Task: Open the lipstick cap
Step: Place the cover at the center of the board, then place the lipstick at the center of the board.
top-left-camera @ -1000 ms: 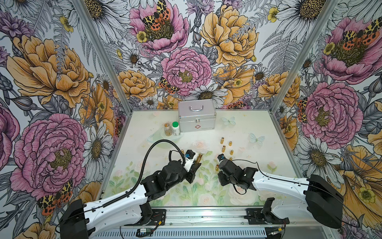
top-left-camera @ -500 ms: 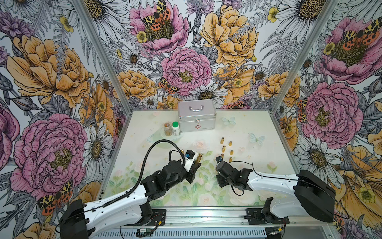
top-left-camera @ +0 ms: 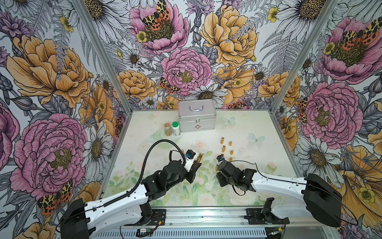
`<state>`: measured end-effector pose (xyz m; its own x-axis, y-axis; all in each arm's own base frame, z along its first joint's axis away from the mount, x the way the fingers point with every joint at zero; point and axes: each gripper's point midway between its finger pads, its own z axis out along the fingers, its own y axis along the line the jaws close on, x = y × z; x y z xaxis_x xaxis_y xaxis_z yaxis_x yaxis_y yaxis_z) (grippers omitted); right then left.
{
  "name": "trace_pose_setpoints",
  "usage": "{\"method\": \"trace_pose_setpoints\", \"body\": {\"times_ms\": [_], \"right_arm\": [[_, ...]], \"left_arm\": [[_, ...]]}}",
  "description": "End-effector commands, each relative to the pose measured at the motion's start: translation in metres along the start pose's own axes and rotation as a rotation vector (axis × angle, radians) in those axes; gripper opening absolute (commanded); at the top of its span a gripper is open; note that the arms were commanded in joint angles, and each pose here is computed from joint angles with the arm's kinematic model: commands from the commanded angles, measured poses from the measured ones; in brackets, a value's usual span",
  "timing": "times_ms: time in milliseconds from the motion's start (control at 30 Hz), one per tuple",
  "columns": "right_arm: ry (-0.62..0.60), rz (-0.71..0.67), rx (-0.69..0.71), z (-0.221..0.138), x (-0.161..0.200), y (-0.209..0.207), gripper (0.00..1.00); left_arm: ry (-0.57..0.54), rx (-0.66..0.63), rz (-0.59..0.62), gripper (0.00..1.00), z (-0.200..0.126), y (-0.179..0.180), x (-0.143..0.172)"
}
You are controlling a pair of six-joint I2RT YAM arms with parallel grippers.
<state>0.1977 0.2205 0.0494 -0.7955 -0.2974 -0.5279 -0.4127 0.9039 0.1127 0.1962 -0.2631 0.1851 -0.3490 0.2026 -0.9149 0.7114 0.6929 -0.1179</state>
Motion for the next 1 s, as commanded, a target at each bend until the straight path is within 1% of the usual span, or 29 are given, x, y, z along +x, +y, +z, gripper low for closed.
{"method": "trace_pose_setpoints", "body": {"times_ms": [0,167,333,500,633,900,967], "right_arm": [[-0.046,0.01,-0.025,-0.026,-0.023,0.009,0.42],[-0.106,0.014,-0.091,-0.066,-0.051,0.021,0.46],[-0.162,0.041,-0.265,-0.105,-0.086,0.053,0.49],[-0.174,0.043,-0.422,-0.134,-0.107,0.083,0.52],[-0.185,0.062,-0.497,-0.146,-0.117,0.097,0.53],[-0.158,0.132,-0.618,-0.144,-0.13,0.119,0.53],[-0.161,0.146,-0.621,-0.143,-0.133,0.12,0.52]], "left_arm": [[-0.028,0.024,-0.003,0.0,-0.001,-0.006,-0.007],[-0.025,0.037,0.001,0.0,0.001,-0.009,-0.009],[-0.018,0.053,0.006,0.0,0.004,-0.014,-0.011],[-0.012,0.062,0.021,0.0,0.006,-0.018,-0.012],[-0.013,0.067,0.032,0.0,0.007,-0.021,-0.015],[-0.029,0.081,0.062,0.0,0.008,-0.031,-0.023],[-0.036,0.084,0.065,0.0,0.008,-0.033,-0.026]]}}
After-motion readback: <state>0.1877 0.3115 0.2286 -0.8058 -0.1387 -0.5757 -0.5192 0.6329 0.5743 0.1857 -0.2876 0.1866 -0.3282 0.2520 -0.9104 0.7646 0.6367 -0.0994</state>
